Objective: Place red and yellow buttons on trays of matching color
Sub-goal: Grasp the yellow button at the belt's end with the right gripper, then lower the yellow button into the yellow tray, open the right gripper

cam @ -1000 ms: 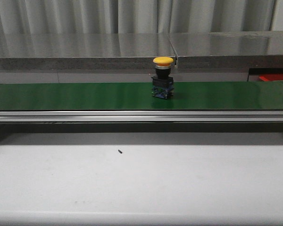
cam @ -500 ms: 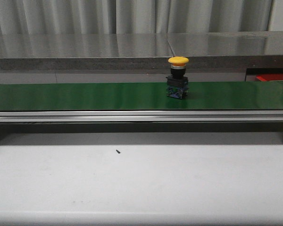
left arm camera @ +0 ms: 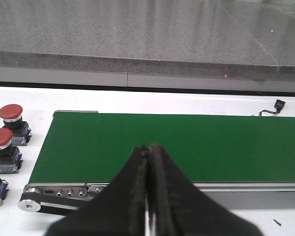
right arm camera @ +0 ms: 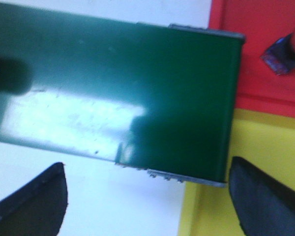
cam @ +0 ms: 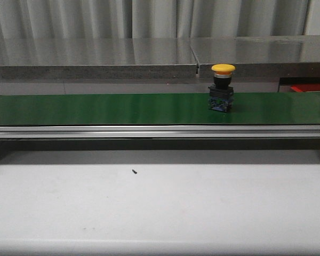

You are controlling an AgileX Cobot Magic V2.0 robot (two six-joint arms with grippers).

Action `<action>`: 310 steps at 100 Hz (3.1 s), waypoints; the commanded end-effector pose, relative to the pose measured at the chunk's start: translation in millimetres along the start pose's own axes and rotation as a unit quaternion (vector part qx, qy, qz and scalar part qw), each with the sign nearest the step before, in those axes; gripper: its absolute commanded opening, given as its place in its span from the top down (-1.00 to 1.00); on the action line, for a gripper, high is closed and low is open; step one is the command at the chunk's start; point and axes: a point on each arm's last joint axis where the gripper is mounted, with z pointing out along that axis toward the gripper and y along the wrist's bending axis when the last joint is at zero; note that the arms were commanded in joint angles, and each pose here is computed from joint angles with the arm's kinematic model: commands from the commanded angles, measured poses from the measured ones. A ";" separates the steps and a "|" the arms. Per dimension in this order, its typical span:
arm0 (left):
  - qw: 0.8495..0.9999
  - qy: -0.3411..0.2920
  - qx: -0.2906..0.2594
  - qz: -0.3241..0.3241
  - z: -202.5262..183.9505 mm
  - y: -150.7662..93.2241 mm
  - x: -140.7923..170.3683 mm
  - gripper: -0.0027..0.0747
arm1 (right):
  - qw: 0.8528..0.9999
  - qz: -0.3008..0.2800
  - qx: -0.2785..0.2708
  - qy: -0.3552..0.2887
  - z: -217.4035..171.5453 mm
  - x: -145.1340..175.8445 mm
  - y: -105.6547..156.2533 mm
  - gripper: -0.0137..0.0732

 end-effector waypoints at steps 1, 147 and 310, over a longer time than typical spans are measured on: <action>0.999 -0.053 -0.001 -0.009 -3.1 -1.0 -16.0 0.98 | 0.999 -0.029 -0.007 -0.041 -7.5 2.4 19.2 -0.82; 0.999 -0.053 -0.001 -0.009 -3.1 -1.0 -16.0 0.98 | 0.998 0.004 -0.033 -0.061 7.6 -46.0 20.9 0.47; 0.999 -0.053 -0.001 -0.009 -3.1 -1.0 -16.0 0.98 | 0.978 0.186 0.097 -0.015 75.2 56.4 -116.9 -0.55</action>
